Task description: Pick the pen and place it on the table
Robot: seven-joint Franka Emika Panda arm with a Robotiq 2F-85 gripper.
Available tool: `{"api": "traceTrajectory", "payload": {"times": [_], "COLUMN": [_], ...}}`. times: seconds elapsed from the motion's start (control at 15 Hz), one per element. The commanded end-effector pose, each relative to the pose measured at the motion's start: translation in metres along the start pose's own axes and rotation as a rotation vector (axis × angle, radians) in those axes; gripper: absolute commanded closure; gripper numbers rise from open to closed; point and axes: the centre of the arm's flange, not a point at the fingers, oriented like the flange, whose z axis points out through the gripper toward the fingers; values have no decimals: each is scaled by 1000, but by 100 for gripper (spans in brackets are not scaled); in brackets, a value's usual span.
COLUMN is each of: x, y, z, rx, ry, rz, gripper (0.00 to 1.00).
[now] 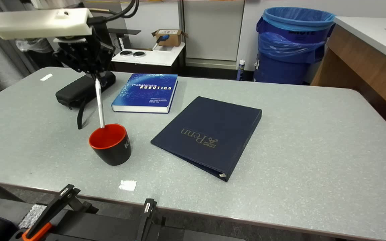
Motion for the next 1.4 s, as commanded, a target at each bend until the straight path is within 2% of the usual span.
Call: {"api": "traceTrajectory", "payload": {"times": [0.0,0.2,0.6,0.8,1.07,1.13,1.2,1.33], "x": [17,44,75,77,71,64,57,51], "y": [-7,-31,-71,-79,-87,-91,-94,-101], "z": [-20,5,101,149,178,174,169,159], "rx": [92,154,164,148,82,65,51,26], "ry": [-14,-62,-208,-284,-305,-302,-286,-262], "rz": [-21,-40,-79,-94,-107,-114,-123,-134], "gripper": [98,98,98,98,98,69,68,54]}}
